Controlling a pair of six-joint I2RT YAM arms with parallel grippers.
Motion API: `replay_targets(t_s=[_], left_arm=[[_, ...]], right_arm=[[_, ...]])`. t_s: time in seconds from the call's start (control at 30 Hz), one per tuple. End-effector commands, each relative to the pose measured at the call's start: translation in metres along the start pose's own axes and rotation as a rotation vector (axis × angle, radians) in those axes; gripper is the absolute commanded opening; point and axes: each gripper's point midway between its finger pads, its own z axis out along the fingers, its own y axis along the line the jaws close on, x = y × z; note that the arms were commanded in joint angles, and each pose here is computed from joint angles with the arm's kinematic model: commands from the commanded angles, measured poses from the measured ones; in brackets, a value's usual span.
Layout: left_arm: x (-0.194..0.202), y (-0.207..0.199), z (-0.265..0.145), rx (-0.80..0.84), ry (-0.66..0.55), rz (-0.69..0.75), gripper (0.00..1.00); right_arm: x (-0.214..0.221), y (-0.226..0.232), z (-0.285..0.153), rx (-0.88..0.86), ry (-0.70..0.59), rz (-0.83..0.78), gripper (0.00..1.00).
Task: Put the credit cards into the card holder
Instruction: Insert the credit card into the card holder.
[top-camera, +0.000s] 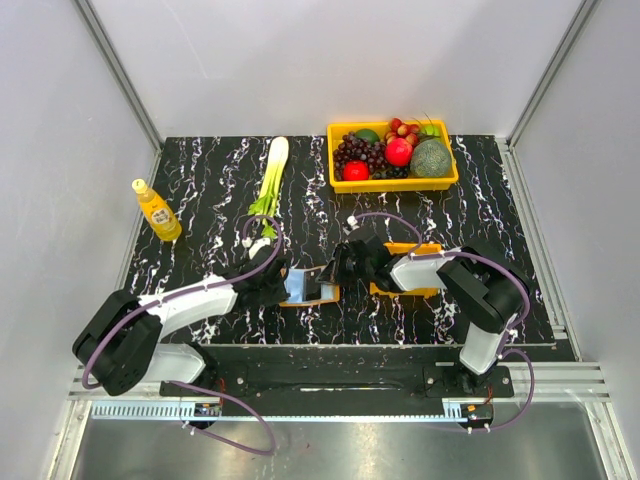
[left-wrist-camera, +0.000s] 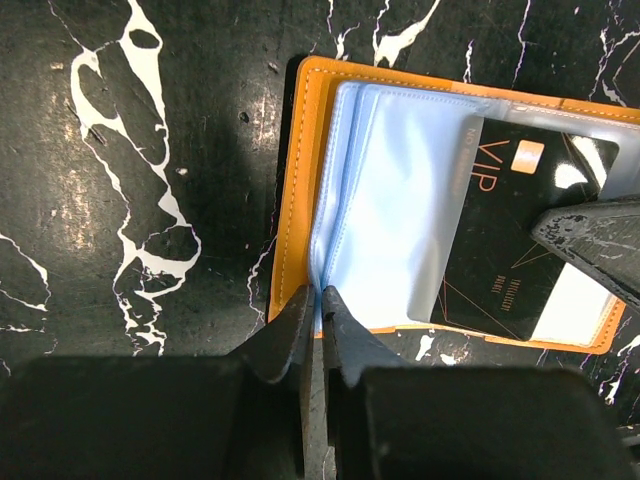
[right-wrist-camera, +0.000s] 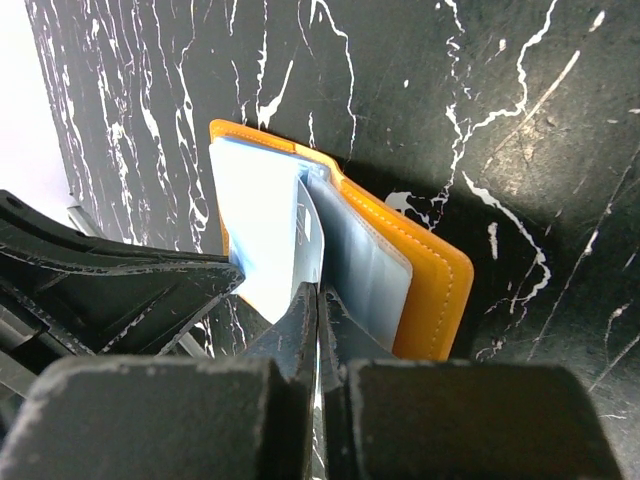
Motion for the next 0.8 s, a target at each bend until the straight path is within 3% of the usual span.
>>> replay_targets(t_s=[0.0, 0.33, 0.5, 0.77], left_arm=[[0.032, 0.037, 0.016, -0.133, 0.099, 0.014, 0.08], [0.033, 0.037, 0.015, -0.132, 0.103, 0.02, 0.09], [0.033, 0.039, 0.013, -0.134, 0.098, 0.018, 0.2], [0.034, 0.038, 0.016, -0.136, 0.108, 0.024, 0.22]], right_arm=[[0.028, -0.016, -0.002, 0.032, 0.115, -0.014, 0.0], [0.024, -0.02, 0.014, 0.058, 0.116, 0.032, 0.0], [0.021, -0.021, 0.018, 0.072, 0.11, 0.036, 0.02], [0.034, -0.012, 0.02, 0.043, 0.159, 0.037, 0.06]])
